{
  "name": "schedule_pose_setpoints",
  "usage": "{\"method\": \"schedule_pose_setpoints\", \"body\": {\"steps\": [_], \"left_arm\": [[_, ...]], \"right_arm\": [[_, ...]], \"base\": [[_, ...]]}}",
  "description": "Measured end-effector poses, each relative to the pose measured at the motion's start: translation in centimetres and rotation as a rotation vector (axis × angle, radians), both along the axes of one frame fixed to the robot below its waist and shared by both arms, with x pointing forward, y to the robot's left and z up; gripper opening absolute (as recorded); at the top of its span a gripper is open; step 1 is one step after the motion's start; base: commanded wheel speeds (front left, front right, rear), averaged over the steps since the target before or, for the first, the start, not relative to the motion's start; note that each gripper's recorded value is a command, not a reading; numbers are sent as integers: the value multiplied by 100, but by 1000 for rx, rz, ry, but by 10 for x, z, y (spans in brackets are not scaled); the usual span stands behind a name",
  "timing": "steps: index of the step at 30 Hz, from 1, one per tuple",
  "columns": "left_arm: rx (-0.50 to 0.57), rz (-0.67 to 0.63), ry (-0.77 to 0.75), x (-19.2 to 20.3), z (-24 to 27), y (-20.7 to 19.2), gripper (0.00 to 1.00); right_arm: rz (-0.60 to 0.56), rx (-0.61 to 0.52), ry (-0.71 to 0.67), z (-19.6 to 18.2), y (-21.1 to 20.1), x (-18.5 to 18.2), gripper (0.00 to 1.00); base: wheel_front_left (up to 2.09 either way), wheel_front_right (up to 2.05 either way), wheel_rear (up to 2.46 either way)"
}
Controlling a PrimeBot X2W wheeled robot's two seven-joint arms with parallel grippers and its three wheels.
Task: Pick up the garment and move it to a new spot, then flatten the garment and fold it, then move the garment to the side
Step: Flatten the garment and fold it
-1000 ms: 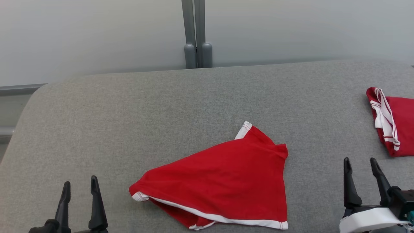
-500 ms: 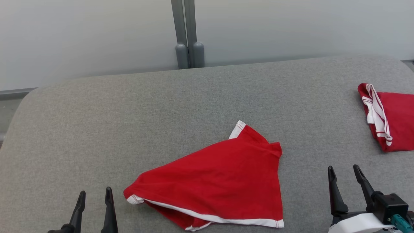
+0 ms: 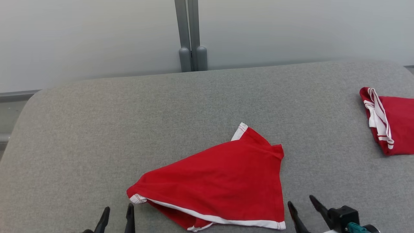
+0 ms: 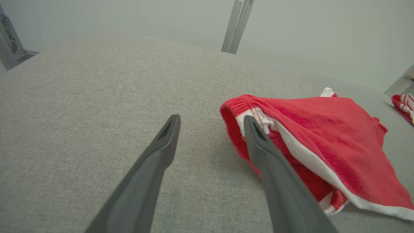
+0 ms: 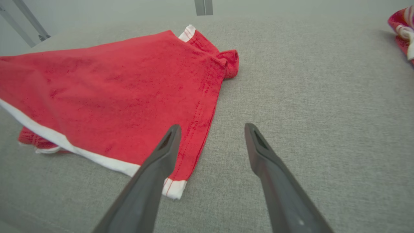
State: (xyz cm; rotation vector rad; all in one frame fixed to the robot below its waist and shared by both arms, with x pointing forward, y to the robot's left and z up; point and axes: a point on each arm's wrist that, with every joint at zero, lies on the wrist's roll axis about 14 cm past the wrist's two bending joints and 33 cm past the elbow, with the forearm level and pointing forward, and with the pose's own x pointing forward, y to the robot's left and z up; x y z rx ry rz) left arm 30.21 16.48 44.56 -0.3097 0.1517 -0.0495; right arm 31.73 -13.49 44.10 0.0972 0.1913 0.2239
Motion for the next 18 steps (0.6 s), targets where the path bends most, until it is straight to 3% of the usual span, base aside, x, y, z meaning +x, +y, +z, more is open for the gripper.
{"method": "schedule_pose_setpoints", "body": {"steps": [4,11,18], "left_arm": [[-75,-43,74,4,3,-11,100],[-141,-103,154,12,6,-24,100],[-140,-113,206,17,-2,-27,100]], "right_arm": [[100,-30,175,-29,17,-13,100],[181,-34,329,-54,39,-24,100],[201,-51,353,-60,41,-25,100]], "base": [[0,0,0],[0,0,0],[0,0,0]]}}
